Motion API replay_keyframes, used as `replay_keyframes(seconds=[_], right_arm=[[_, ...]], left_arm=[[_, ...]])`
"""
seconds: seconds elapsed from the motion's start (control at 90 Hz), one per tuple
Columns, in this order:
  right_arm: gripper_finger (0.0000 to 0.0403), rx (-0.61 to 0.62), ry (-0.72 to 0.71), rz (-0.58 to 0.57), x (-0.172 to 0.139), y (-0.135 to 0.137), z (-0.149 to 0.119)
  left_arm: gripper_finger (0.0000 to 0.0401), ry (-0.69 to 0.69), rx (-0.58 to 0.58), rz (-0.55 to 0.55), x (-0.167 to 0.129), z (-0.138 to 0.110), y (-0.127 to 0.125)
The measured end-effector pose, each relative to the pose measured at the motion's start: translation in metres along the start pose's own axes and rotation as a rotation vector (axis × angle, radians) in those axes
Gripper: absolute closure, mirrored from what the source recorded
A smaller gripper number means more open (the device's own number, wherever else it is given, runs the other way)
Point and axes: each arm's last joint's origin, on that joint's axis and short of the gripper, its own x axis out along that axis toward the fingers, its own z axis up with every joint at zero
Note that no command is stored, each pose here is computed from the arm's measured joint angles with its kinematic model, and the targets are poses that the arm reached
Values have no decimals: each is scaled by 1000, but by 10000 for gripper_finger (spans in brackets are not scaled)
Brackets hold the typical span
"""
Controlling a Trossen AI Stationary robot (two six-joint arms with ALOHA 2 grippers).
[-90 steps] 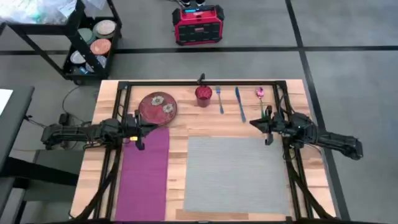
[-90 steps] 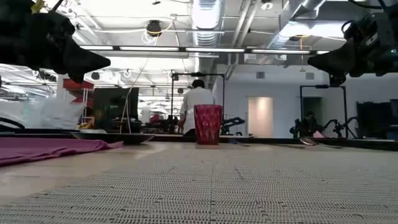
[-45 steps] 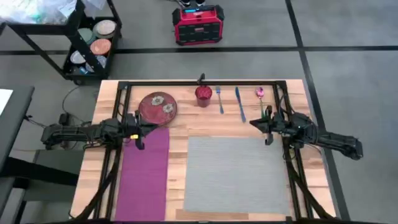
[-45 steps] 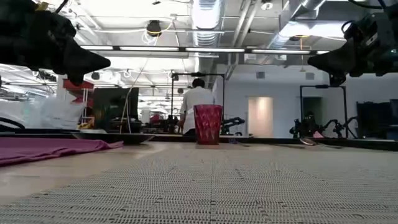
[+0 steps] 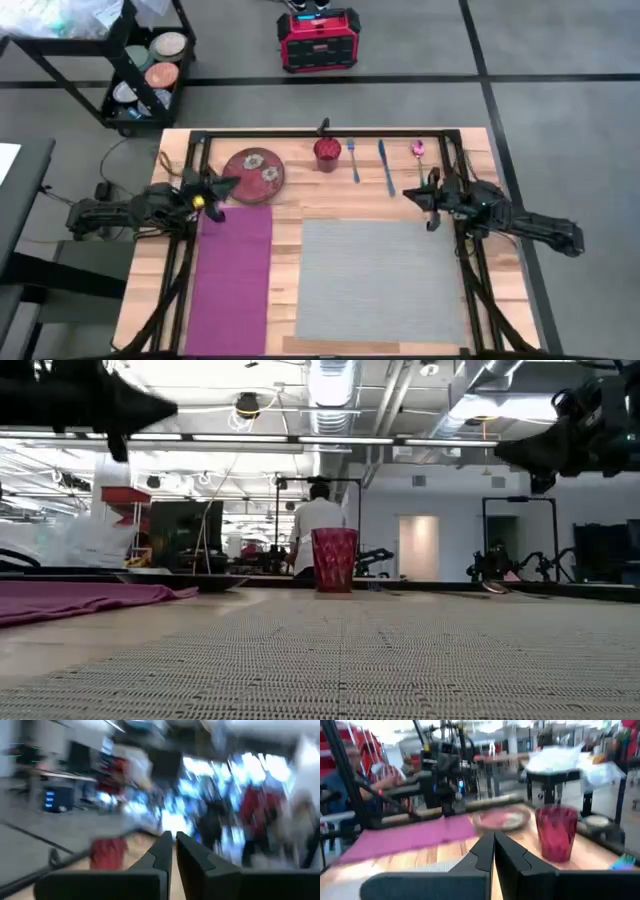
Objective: Set table place
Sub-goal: Fold the purple napkin
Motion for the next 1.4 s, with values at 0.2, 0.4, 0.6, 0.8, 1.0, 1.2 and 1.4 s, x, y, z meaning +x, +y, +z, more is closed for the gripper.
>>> replay_keyframes(seconds=[0.2,0.4,0.6,0.8,1.0,1.2,1.4], right_arm=[[403,205,-91,-85,-2,0,21],[403,276,-80,-42,0,6,50],[399,294,173,68,15,12,54],[362,356,237,250,32,19,65],[329,431,432,357,40,21,49],[323,431,510,355,42,20,41],[323,371,503,357,42,18,40]], left_arm=[[393,225,1,103,16,53,-28],[393,526,137,285,57,88,-58],[393,1136,229,418,67,51,-57],[392,1411,228,210,66,17,-75],[372,1504,190,44,59,-6,-101],[346,1474,72,97,51,-17,-123],[341,1387,252,290,49,-38,-125]])
